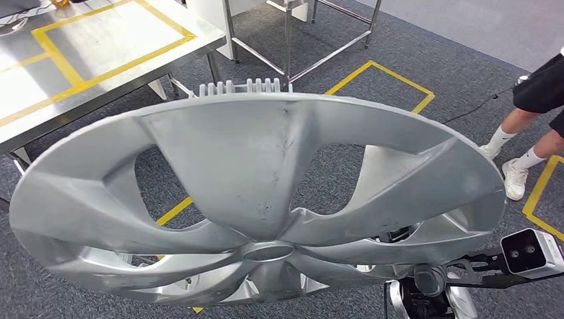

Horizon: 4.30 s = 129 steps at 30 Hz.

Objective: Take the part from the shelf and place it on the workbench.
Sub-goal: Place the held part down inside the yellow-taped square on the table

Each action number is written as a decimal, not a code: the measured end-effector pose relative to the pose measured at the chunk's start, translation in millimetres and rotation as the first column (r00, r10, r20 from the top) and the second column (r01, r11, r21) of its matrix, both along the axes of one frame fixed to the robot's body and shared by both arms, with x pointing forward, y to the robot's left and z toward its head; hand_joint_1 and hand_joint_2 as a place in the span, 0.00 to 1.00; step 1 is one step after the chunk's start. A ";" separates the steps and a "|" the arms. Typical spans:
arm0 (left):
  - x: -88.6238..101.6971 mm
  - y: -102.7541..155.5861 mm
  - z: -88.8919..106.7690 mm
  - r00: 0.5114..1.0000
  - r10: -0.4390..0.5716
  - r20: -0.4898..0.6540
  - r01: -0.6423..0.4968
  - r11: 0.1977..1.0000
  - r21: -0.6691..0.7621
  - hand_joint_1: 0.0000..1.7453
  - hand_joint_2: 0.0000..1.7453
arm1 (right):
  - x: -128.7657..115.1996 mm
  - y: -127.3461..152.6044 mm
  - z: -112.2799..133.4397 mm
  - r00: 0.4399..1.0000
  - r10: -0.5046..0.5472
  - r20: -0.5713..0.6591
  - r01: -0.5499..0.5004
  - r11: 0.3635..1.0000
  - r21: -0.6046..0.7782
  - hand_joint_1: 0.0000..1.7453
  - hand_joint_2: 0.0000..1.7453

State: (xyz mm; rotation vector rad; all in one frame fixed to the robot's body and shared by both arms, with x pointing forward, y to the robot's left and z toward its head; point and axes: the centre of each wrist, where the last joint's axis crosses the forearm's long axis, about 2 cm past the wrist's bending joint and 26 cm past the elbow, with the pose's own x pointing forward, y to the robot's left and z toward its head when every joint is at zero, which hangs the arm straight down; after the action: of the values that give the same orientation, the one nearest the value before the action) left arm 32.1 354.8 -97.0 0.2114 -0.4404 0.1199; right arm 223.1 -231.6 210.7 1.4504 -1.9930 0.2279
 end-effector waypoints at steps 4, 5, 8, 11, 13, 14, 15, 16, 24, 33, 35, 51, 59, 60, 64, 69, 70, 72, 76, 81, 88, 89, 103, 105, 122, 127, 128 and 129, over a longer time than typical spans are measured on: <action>1.7 -2.2 0.6 1.000 -0.007 0.001 0.007 1.000 0.002 0.00 1.00 | -0.2 -0.3 -0.2 1.000 0.000 -0.001 0.000 1.000 -0.002 0.98 1.00; 1.5 -2.5 0.7 1.000 -0.006 0.002 0.006 1.000 0.003 0.00 1.00 | -0.2 -0.3 -0.2 1.000 0.000 -0.001 0.000 1.000 -0.002 0.98 1.00; -2.8 -2.1 0.5 1.000 0.001 -0.006 -0.001 1.000 0.004 0.00 1.00 | 0.1 0.1 0.4 1.000 0.000 0.001 0.000 1.000 -0.001 0.98 1.00; -2.4 -2.0 0.6 1.000 0.005 -0.004 -0.005 1.000 0.007 0.00 1.00 | 0.4 0.8 0.9 1.000 0.001 0.002 -0.001 1.000 0.003 0.98 1.00; -0.1 -2.3 1.0 1.000 0.007 0.002 -0.007 1.000 0.009 0.00 1.00 | 0.2 1.0 0.7 1.000 0.001 0.001 -0.001 1.000 0.003 0.98 1.00; 0.1 -2.8 1.0 1.000 0.008 0.002 -0.008 1.000 0.010 0.00 1.00 | 0.1 1.0 0.6 1.000 0.001 0.001 -0.001 1.000 0.002 0.98 1.00; -0.1 -3.0 1.0 1.000 0.008 0.002 -0.008 1.000 0.013 0.00 1.00 | 0.0 1.0 0.5 1.000 0.001 0.000 -0.001 1.000 0.001 0.98 1.00; -0.3 -2.8 1.1 1.000 0.008 0.002 -0.008 1.000 0.018 0.00 1.00 | 0.0 1.1 0.4 1.000 0.002 0.000 -0.002 1.000 0.001 0.98 1.00; 3.1 -1.8 2.3 1.000 0.019 0.016 -0.020 0.999 0.038 0.00 1.00 | 0.7 1.7 1.7 1.000 0.002 0.003 -0.002 1.000 0.002 0.98 1.00; 7.5 -7.7 5.3 0.998 0.017 0.058 -0.023 0.993 0.114 0.00 1.00 | -0.2 0.2 0.7 1.000 0.006 -0.022 -0.006 1.000 0.020 0.98 1.00; 7.9 -9.0 5.9 0.998 0.009 0.063 -0.016 0.994 0.112 0.00 1.00 | 0.0 0.3 1.1 1.000 0.007 -0.024 -0.007 1.000 0.022 0.98 1.00; 3.3 -5.6 9.3 0.991 0.098 0.088 -0.101 0.994 0.034 0.00 1.00 | 2.0 1.6 3.9 1.000 0.016 -0.022 -0.016 0.999 0.030 0.98 1.00; 5.0 -5.5 10.6 0.991 0.093 0.093 -0.095 0.995 0.018 0.00 1.00 | 2.7 1.9 5.3 1.000 0.017 -0.020 -0.017 0.999 0.027 0.98 1.00; 4.7 -6.0 10.5 0.991 0.096 0.092 -0.098 0.995 0.016 0.00 1.00 | 2.7 1.9 5.2 1.000 0.017 -0.022 -0.016 1.000 0.027 0.98 1.00; 3.7 -8.1 10.2 0.990 0.109 0.089 -0.110 0.994 0.008 0.00 1.00 | 2.9 1.8 5.3 1.000 0.015 -0.023 -0.015 1.000 0.026 0.98 1.00; 2.8 -8.5 10.1 0.989 0.117 0.087 -0.118 0.993 0.007 0.00 1.00 | 3.0 2.0 5.6 1.000 0.016 -0.022 -0.015 1.000 0.026 0.98 1.00; 2.6 -8.5 10.1 0.989 0.118 0.087 -0.119 0.993 0.007 0.00 1.00 | 3.1 2.1 5.7 1.000 0.016 -0.022 -0.015 1.000 0.027 0.98 1.00; 2.7 -8.3 10.2 0.989 0.119 0.088 -0.120 0.993 0.007 0.00 1.00 | 3.1 2.4 5.8 1.000 0.016 -0.022 -0.015 0.999 0.028 0.98 1.00; 2.2 -8.4 10.2 0.990 0.112 0.087 -0.112 0.994 0.001 0.00 1.00 | 3.0 3.0 5.8 1.000 0.016 -0.023 -0.015 0.999 0.031 0.98 1.00; 3.5 -5.7 10.8 0.992 0.093 0.090 -0.093 0.996 -0.006 0.00 1.00 | 2.7 3.0 6.4 1.000 0.016 -0.021 -0.015 0.999 0.032 0.98 1.00; 5.1 -3.5 11.5 0.992 0.086 0.096 -0.086 0.996 -0.005 0.00 1.00 | 0.7 2.8 7.9 1.000 0.018 -0.015 -0.017 0.999 0.032 0.98 1.00; 5.5 -4.0 11.5 0.991 0.087 0.097 -0.087 0.996 -0.006 0.00 1.00 | 0.5 2.8 7.9 1.000 0.018 -0.015 -0.017 0.999 0.032 0.98 1.00; 6.5 -6.3 11.7 0.993 0.078 0.089 -0.077 0.997 -0.018 0.00 1.00 | -0.8 2.7 7.4 1.000 0.026 -0.014 -0.026 0.999 0.027 0.98 1.00; 6.2 -6.0 11.6 0.993 0.082 0.089 -0.080 0.997 -0.019 0.00 1.00 | -0.8 2.8 7.4 0.999 0.029 -0.013 -0.029 0.999 0.026 0.98 1.00; 2.6 -7.5 11.5 0.992 0.095 0.082 -0.093 0.995 -0.026 0.00 1.00 | -1.8 3.3 7.6 0.999 0.032 -0.011 -0.031 0.999 0.026 0.98 1.00; 1.8 -10.1 11.1 0.992 0.101 0.081 -0.099 0.995 -0.032 0.00 1.00 | -2.1 2.9 6.9 0.999 0.032 -0.013 -0.031 0.999 0.023 0.98 1.00; 1.5 -10.1 11.2 0.991 0.103 0.080 -0.101 0.994 -0.032 0.00 1.00 | -2.3 3.0 6.8 0.999 0.032 -0.014 -0.032 0.999 0.023 0.98 1.00; 1.6 -9.8 11.3 0.991 0.105 0.080 -0.103 0.994 -0.032 0.00 1.00 | -2.3 3.1 6.8 0.999 0.032 -0.014 -0.032 0.999 0.024 0.98 1.00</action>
State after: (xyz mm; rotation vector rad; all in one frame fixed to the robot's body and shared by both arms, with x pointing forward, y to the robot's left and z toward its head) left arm 33.7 344.9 -85.7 0.2028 -0.5093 0.2372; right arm 220.7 -228.5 217.5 1.4956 -1.9684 0.2084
